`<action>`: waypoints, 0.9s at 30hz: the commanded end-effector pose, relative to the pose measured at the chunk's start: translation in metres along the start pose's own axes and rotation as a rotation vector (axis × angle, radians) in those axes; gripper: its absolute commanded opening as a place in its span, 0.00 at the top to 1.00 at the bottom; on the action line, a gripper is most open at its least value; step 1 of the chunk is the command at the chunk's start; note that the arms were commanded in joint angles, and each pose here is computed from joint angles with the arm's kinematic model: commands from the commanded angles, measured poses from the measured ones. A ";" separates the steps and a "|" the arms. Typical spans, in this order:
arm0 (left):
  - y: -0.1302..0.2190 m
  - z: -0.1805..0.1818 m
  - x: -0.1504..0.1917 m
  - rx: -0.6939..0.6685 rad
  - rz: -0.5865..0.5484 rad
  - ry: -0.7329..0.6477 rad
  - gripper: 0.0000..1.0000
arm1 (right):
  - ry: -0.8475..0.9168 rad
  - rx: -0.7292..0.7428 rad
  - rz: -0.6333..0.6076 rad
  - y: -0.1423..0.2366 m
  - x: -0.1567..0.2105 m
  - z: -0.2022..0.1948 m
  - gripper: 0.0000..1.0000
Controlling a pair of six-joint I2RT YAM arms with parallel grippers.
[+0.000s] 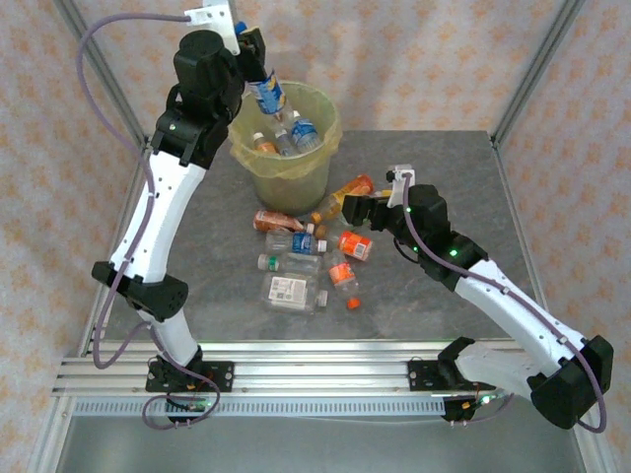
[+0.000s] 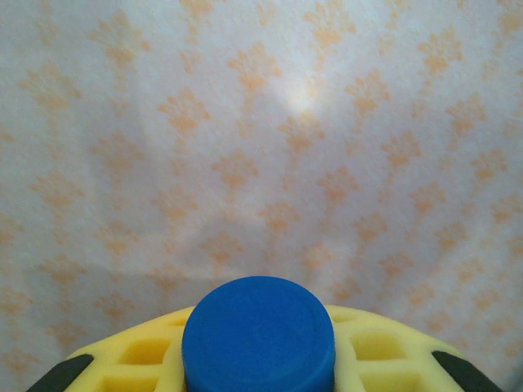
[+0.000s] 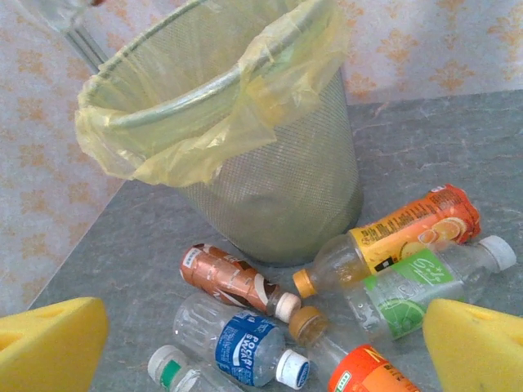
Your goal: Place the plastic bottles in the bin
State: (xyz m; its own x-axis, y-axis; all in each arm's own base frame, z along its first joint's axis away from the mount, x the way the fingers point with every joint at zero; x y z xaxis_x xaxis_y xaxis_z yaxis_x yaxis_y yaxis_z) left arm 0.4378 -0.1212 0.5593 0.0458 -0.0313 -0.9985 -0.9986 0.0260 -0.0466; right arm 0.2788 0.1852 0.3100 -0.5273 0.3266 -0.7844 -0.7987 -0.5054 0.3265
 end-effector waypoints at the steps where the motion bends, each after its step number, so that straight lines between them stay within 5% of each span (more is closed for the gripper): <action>1: -0.017 0.011 0.000 -0.117 -0.027 -0.108 0.93 | -0.017 0.029 -0.021 0.003 -0.001 -0.005 0.01; 15: -0.077 0.007 0.089 -0.228 0.124 -0.267 0.93 | -0.037 0.043 -0.031 0.003 0.005 -0.012 0.01; 27: -0.092 -0.003 0.109 -0.187 -0.024 -0.031 0.93 | -0.036 0.054 -0.030 0.002 0.008 -0.015 0.01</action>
State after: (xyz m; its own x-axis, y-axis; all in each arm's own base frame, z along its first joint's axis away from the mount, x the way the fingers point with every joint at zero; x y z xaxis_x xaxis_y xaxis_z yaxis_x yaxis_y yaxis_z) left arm 0.5475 -0.1369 0.4016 -0.1320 0.1669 -0.9771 -0.9801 -0.1696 0.1034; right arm 0.2781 0.1787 0.2937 -0.5382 0.3441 -0.7694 -0.8089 -0.4671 0.3569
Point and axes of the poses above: each hand's point on the last joint's axis, 136 mm out from that joint toward the fingers, its own y axis back along the fingers, its own z axis along the line the jaws close on, x = y × z, the point moved 4 cm from there along y, back along the fingers, and after that the axes turned 10 degrees about -y, right-handed, at the moved point
